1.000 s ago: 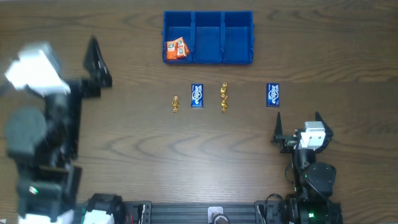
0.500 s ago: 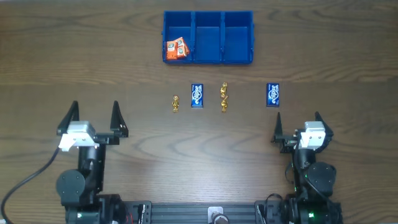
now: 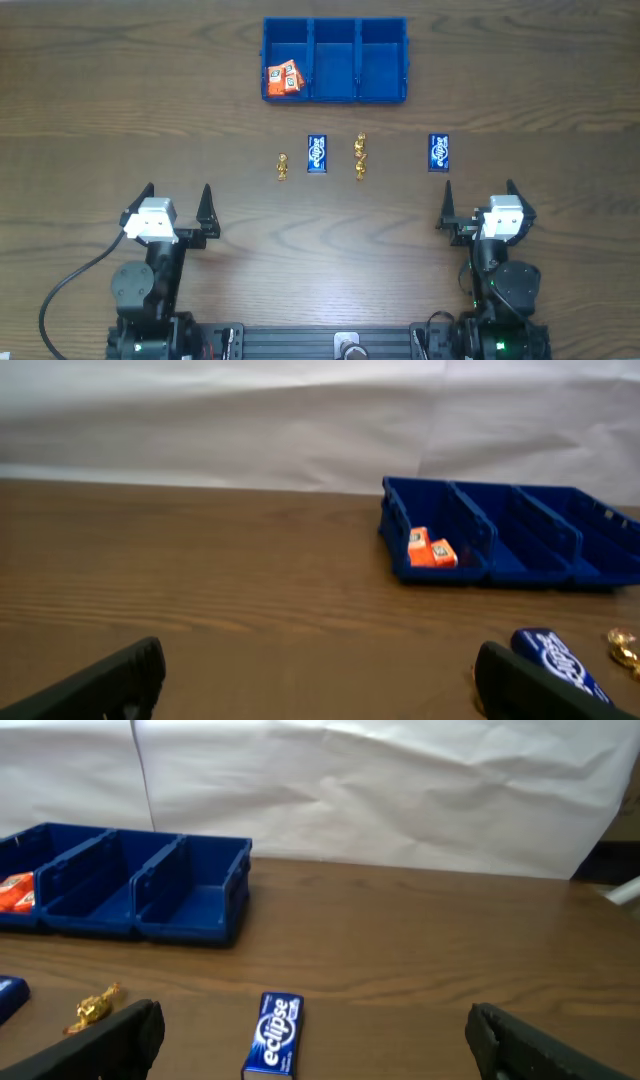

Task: Sort Candies Into Trays

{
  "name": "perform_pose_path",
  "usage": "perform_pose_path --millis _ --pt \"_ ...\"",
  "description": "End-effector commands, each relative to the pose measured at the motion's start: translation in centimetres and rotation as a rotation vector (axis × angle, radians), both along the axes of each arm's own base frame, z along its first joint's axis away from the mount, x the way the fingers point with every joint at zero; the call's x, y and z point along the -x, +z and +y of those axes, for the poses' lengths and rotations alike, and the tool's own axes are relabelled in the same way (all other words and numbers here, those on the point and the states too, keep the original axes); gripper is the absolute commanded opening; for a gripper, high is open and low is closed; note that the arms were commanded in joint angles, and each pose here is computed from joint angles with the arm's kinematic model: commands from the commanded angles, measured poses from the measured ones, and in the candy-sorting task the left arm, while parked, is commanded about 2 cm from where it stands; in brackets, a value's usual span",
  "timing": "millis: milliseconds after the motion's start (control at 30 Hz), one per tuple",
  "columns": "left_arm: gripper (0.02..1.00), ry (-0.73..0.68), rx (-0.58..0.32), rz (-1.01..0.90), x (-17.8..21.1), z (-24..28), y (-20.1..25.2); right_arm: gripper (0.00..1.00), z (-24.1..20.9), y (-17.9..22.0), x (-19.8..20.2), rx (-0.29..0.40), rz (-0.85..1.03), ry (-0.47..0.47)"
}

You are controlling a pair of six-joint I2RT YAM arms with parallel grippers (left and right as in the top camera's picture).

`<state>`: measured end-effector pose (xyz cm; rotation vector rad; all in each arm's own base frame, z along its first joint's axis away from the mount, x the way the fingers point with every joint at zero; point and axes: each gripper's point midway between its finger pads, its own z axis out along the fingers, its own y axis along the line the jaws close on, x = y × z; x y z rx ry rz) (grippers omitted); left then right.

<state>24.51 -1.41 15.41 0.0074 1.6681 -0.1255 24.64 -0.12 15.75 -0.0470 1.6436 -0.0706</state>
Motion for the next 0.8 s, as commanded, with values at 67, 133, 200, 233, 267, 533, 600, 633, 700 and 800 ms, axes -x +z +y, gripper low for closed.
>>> perform_pose_path --millis 67,133,200,233,267,533,600,633,700,800 --pt "0.998 -0.022 -0.002 0.059 0.17 -0.35 -1.7 0.998 -0.02 0.0 0.05 0.013 0.0 -0.003" --pt "0.998 -0.022 -0.002 0.059 0.17 -0.36 -1.71 0.998 -0.02 0.02 0.05 0.013 0.0 -0.003" --pt "0.998 -0.022 -0.002 0.059 0.17 -0.35 -1.71 0.998 -0.02 0.0 0.05 0.013 0.0 -0.003" --pt "0.998 -0.022 -0.002 0.059 0.17 -0.36 -1.71 0.998 -0.02 0.02 0.05 0.013 0.0 -0.003" --pt "0.998 -0.022 -0.002 0.059 0.17 -0.36 -1.71 0.998 -0.02 0.02 0.05 0.013 0.0 -0.003" --pt "0.998 -0.022 -0.002 0.059 0.17 -0.36 -1.71 0.998 -0.02 0.0 0.05 0.013 0.0 -0.003" --pt "0.998 -0.022 -0.002 0.059 0.17 -0.36 -1.71 0.998 -0.02 0.0 0.05 0.012 0.0 -0.003" --pt "0.998 -0.022 -0.002 0.059 0.17 -0.36 -1.71 0.998 -0.02 0.04 0.05 0.012 -0.001 -0.002" --pt "0.998 -0.022 -0.002 0.059 0.17 -0.36 -1.71 0.998 0.04 0.24 0.03 0.012 -0.009 0.001" --pt "0.998 -0.022 -0.002 0.059 0.17 -0.36 -1.71 0.998 0.03 0.22 0.03 0.012 -0.009 0.0"
